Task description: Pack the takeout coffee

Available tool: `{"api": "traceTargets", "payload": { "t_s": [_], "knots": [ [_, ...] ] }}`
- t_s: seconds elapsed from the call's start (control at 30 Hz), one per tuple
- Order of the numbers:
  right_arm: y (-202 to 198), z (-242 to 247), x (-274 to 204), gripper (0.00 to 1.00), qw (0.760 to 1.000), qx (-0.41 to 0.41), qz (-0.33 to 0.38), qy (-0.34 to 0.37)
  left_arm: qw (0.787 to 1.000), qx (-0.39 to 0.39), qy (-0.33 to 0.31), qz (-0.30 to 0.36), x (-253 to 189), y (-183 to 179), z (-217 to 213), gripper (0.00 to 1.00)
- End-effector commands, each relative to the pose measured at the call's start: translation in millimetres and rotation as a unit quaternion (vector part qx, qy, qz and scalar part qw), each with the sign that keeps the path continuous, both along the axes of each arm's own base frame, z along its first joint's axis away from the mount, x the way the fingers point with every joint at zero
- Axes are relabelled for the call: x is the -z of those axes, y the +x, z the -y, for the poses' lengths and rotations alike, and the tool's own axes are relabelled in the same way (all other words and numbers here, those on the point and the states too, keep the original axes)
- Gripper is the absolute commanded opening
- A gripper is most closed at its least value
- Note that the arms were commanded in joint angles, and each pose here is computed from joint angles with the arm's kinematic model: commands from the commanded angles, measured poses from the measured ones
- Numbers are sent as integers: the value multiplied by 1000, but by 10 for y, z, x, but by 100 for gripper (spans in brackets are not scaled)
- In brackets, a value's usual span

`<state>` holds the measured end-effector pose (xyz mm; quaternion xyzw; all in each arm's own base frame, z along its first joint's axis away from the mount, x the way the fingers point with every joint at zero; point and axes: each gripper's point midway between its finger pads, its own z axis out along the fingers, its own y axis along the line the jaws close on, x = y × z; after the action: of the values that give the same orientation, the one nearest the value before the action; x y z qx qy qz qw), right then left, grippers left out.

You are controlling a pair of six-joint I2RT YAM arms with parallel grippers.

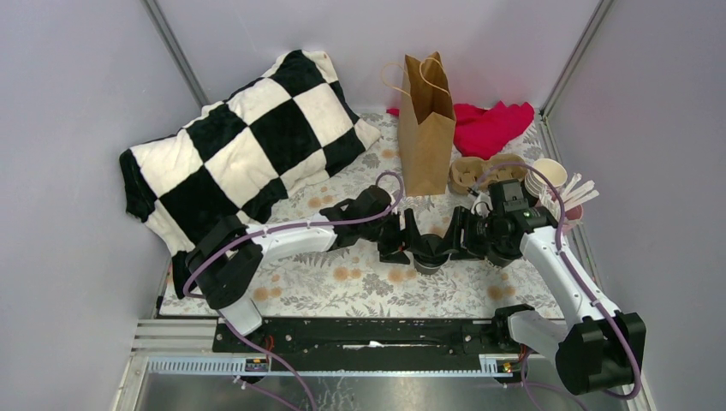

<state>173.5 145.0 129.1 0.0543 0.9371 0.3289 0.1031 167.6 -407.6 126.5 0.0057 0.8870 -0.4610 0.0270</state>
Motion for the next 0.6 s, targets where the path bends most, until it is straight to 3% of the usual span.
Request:
{"api": "traceTargets", "payload": {
  "t_s": [0.0, 0.1, 0.37, 0.57],
  "knots": [
    [-84, -24, 46, 59, 1000, 6, -25, 13, 1000, 2, -2, 25, 6, 31, 11, 73],
    [-144, -34, 186, 52, 998, 18, -53, 17, 1000, 3, 8, 23, 98, -5, -33, 71],
    [-171, -16, 290, 51, 998, 42, -52, 15, 1000, 6, 20, 20, 252, -72, -121, 70],
    [94, -14, -10, 64, 1000, 25, -5, 6, 999, 13, 24, 32, 196, -13, -64, 70]
  ]
}}
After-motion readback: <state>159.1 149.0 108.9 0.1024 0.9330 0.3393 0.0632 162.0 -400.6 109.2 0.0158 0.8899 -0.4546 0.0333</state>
